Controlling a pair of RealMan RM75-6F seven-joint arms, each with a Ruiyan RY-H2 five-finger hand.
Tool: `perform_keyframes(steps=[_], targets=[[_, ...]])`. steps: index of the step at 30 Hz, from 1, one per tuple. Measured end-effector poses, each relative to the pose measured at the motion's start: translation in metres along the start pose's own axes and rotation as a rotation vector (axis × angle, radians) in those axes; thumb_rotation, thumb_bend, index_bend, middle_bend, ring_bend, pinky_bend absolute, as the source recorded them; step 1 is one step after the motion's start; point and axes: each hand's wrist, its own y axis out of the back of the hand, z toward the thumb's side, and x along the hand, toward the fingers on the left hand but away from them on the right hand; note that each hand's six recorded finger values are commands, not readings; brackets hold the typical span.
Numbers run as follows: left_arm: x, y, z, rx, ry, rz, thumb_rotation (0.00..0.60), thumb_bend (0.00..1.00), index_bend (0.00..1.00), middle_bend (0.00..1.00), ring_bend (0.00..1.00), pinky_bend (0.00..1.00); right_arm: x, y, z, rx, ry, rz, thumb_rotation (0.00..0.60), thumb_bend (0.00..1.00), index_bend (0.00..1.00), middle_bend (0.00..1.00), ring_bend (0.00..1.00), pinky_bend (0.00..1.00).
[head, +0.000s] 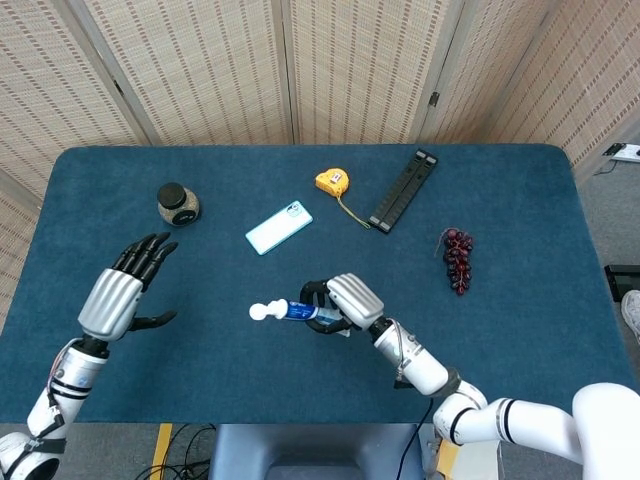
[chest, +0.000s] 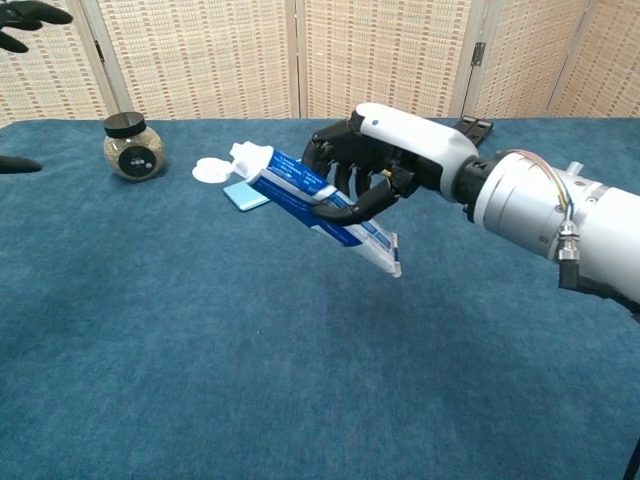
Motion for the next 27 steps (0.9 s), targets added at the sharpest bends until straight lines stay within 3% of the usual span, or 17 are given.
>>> perform_keyframes(steps=[12, 27], targets=[[0.025, -0.018, 0.048, -0.027, -0.116, 0.001, 0.600, 0.09, 0.00, 0.02, 0.06, 0.17, -0.016, -0.004, 0.011, -0.150, 0.034, -0.028, 0.600, 0.70, 0.70, 0.67, 0.57, 0.63], [0.047, -0.031, 0.089, -0.082, -0.189, 0.053, 0.600, 0.09, 0.00, 0.02, 0.06, 0.17, -0.019, -0.016, 0.013, -0.162, 0.038, -0.008, 0.600, 0.70, 0.72, 0.68, 0.58, 0.63]])
